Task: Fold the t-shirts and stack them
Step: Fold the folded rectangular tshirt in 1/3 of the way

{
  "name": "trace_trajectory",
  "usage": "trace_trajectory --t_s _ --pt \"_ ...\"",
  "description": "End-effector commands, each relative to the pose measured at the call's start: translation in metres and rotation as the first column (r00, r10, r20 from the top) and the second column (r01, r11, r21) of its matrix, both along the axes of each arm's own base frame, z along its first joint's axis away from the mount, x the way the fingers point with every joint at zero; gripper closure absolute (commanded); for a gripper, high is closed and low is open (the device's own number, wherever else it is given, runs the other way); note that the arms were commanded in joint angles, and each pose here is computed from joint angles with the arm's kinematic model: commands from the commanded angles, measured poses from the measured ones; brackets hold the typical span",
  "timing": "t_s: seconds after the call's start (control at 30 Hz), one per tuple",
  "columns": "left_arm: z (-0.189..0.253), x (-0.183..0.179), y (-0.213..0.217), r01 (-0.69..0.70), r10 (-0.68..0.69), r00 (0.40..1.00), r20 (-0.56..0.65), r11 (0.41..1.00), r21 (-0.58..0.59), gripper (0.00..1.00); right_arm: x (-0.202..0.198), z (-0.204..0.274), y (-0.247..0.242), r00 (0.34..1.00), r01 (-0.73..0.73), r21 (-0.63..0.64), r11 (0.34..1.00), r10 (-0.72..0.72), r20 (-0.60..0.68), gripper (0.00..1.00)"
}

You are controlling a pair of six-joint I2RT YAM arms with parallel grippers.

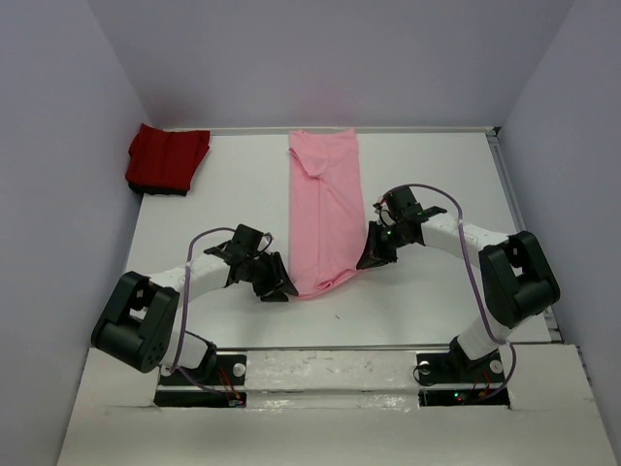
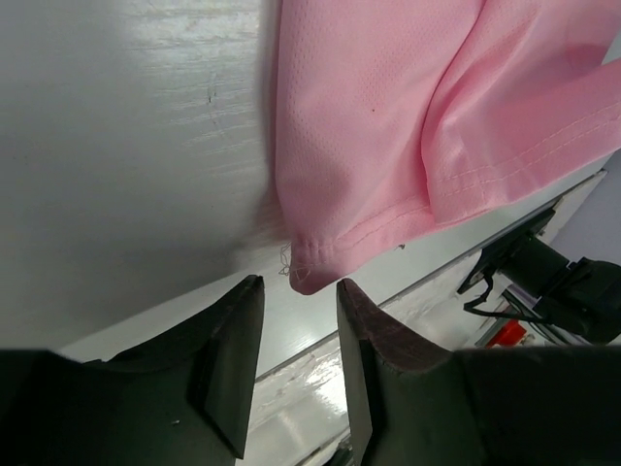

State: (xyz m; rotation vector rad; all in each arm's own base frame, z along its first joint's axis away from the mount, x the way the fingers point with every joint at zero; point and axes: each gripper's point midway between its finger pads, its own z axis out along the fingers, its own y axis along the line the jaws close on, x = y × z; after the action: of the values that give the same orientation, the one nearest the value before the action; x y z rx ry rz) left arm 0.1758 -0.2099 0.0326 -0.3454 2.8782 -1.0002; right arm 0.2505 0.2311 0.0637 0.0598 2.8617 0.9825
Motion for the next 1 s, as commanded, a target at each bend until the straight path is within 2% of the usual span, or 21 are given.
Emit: trace_trajectory --t_s 0.0,0.2,0.47,0.57,0.63,0.67,0.77,0.97 --pt "0.0018 -0.004 -0.0011 0.014 -0.014 1.0 0.004 1.0 -0.009 0.55 0.002 0.0053 0.0062 0.999 -0.023 0.015 1.0 0.022 0.024 1.0" --pt "-0.0013 -0.0007 -0.0031 0.009 -0.009 1.0 0.009 1.0 -0.013 0.6 0.0017 0.0058 0.0061 0.999 -0.023 0.016 1.0 0.022 0.025 1.0" --pt "-0.001 0.0035 -0.0046 -0.005 0.005 1.0 0.024 1.0 -0.021 0.59 0.0014 0.0062 0.0064 0.999 -0.023 0.019 1.0 0.022 0.023 1.0" --pt "-0.0013 0.0043 -0.0059 -0.006 0.006 1.0 0.027 1.0 -0.026 0.62 0.0012 0.0065 0.0063 0.999 -0.024 0.018 1.0 0.023 0.024 1.0" --pt "-0.0028 0.0044 -0.0065 -0.006 0.006 1.0 0.024 1.0 -0.028 0.67 0.0012 0.006 0.0061 0.999 -0.023 0.017 1.0 0.023 0.025 1.0" --pt "-0.0037 0.0039 -0.0064 -0.005 0.005 1.0 0.02 1.0 -0.028 0.77 0.0008 0.0056 0.0059 0.999 -0.023 0.016 1.0 0.023 0.023 1.0" --pt "-0.0052 0.0033 -0.0074 -0.004 0.004 1.0 0.013 1.0 -0.03 0.89 0.0003 0.0056 0.0059 1.0 -0.024 0.017 1.0 0.024 0.021 1.0" --pt "-0.0027 0.004 -0.0091 0.002 -0.002 1.0 0.017 0.999 -0.037 0.98 0.001 0.0065 0.0061 1.0 -0.02 0.018 1.0 0.019 0.022 1.0"
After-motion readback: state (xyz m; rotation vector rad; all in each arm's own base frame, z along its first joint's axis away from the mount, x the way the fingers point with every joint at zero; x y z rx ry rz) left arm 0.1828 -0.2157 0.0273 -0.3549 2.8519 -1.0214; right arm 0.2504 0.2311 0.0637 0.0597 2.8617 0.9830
